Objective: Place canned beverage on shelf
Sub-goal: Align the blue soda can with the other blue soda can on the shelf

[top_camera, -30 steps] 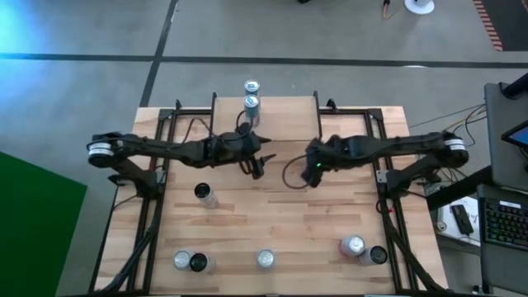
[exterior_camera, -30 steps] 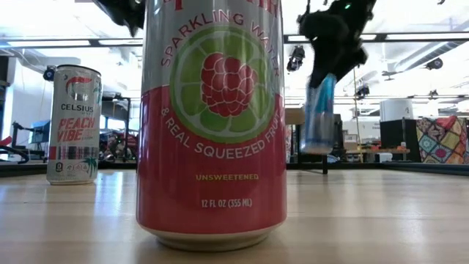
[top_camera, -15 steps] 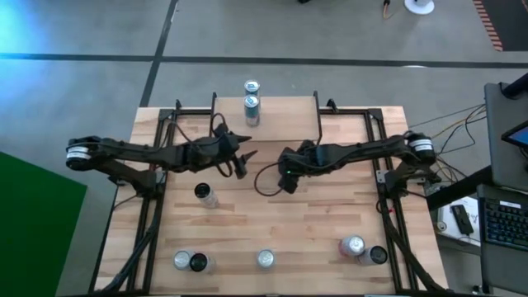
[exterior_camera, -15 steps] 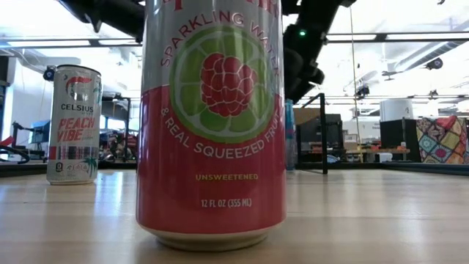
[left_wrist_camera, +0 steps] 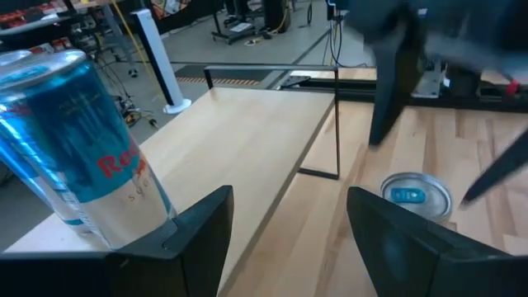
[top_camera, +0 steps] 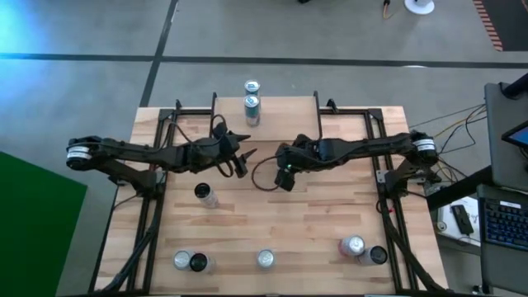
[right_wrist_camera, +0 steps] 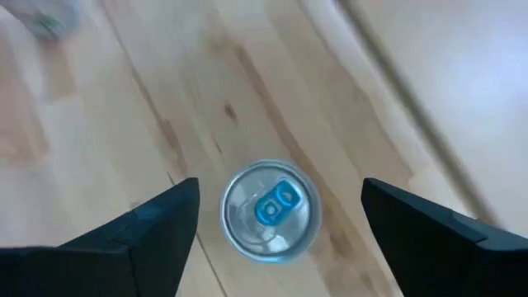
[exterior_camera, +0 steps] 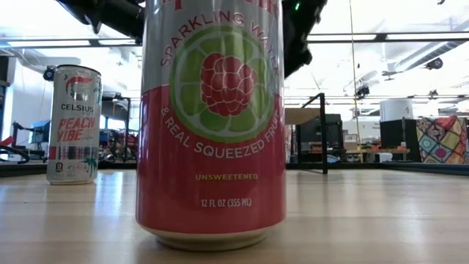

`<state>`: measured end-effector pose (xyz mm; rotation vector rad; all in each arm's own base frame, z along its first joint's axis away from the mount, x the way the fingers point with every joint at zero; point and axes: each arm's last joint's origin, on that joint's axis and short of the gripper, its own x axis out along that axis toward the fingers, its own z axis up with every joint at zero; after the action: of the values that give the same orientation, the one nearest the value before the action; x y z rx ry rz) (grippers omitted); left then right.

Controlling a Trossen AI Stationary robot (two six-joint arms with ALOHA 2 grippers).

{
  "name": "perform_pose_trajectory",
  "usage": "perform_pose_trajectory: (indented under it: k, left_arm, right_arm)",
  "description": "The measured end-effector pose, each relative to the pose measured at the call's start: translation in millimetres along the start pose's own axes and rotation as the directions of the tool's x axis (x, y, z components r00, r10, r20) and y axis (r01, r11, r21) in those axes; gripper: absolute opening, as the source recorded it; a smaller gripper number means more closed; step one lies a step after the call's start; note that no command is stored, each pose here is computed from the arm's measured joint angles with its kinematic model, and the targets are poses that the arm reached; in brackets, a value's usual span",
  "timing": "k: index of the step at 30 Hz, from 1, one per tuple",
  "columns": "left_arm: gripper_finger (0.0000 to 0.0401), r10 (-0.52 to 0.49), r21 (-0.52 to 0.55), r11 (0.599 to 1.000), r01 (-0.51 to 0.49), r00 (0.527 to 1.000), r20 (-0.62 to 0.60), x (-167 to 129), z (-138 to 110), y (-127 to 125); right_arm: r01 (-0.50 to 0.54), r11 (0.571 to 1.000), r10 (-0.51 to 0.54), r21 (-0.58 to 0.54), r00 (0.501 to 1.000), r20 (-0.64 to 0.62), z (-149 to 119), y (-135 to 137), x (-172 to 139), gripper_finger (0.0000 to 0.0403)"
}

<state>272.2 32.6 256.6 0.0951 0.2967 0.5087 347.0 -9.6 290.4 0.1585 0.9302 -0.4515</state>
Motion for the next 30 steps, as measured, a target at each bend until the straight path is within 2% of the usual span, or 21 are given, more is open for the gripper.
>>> perform_pose_trajectory:
  k: [4,7,12,14,17,22,27,30]
  left_arm:
    - [0.0223,-0.002,-0.006,1.000,0.002,1.000,-0.014,8.3,-6.8,-4.3]
    - [0.0223,-0.024,-0.076,0.997,0.021,0.999,-0.037,17.0,-15.6,-9.4]
    - [0.0223,-0.049,-0.126,0.992,0.030,0.987,-0.151,35.1,-43.5,-20.5]
    - [0.0223,-0.061,-0.168,0.985,0.033,0.984,-0.165,37.7,-46.7,-26.9]
    - [0.0223,-0.070,-0.170,0.985,0.041,0.984,-0.166,34.3,-50.4,-43.7]
    - [0.0227,0.032,-0.148,0.988,-0.052,0.991,-0.132,30.7,-57.8,-66.8]
    - [0.0258,-0.022,-0.158,0.987,0.006,0.995,-0.101,37.0,-64.8,-79.2]
    - [0.0284,-0.054,-0.162,0.986,0.035,0.992,-0.111,40.5,-69.3,-81.5]
  right_arm:
    - [-0.014,0.998,0.018,-0.055,0.998,0.065,1.0,-12.4,-37.5,0.0333]
    - [-0.019,0.997,0.028,-0.071,0.991,0.131,-3.1,-22.8,-62.5,0.0333]
    - [0.101,0.992,-0.079,-0.079,0.968,0.236,-26.0,-42.8,-87.8,0.0333]
    - [0.141,0.989,-0.126,-0.045,0.962,0.244,-42.4,-50.9,-90.3,0.0333]
    - [0.155,0.988,-0.156,0.024,0.945,0.286,-69.9,-59.6,-88.4,0.0331]
    - [0.111,0.991,-0.133,0.080,0.913,0.384,-109.8,-69.3,-73.9,0.0329]
    - [0.059,0.991,-0.111,0.118,0.857,0.504,-132.2,-75.4,-67.8,0.0329]
    - [0.056,0.994,-0.101,0.097,0.821,0.563,-138.2,-76.8,-65.2,0.0329]
